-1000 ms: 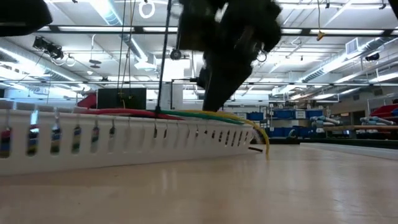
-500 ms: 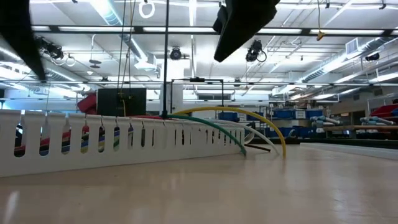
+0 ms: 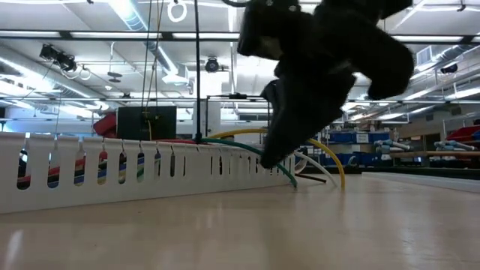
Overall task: Ziptie cables
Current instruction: Put the ziptied cables in a white cable duct
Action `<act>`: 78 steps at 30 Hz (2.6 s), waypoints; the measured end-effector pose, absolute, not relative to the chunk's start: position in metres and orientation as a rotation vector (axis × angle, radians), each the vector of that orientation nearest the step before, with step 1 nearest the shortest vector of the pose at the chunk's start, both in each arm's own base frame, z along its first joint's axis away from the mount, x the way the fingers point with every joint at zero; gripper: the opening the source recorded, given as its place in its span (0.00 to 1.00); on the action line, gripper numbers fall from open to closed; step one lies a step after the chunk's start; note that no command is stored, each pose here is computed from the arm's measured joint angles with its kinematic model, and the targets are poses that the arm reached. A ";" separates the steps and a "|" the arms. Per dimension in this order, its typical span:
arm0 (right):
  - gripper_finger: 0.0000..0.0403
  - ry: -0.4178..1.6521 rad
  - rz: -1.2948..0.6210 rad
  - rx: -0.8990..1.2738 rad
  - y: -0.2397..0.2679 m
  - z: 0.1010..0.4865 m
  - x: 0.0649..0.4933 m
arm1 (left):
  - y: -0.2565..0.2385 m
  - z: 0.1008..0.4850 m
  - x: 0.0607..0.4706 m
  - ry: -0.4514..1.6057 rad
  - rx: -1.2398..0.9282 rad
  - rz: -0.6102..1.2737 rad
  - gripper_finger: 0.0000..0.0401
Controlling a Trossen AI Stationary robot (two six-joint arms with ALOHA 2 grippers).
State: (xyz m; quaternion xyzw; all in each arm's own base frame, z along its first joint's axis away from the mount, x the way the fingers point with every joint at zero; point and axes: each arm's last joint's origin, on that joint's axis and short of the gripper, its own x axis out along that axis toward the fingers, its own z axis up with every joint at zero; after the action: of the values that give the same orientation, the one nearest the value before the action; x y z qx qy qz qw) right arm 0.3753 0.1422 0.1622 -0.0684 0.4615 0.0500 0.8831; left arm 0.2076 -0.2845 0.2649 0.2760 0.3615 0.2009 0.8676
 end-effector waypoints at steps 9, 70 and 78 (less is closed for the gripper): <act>0.00 0.935 -0.164 -0.198 0.135 0.137 0.366 | -0.286 0.275 0.200 0.631 0.533 0.437 0.39; 0.00 0.835 -0.345 -0.360 0.109 0.166 0.370 | -0.239 0.149 0.253 0.847 0.279 0.387 0.24; 0.00 0.833 -0.343 -0.360 0.110 0.166 0.370 | -0.235 0.149 0.258 0.914 0.312 0.336 0.01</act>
State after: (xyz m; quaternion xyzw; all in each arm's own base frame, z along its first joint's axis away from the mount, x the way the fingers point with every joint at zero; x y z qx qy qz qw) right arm 0.3699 0.1099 0.1663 -0.1731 0.4005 -0.1649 0.8845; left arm 0.2579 -0.2351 0.1491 0.1493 0.4373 0.1609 0.8721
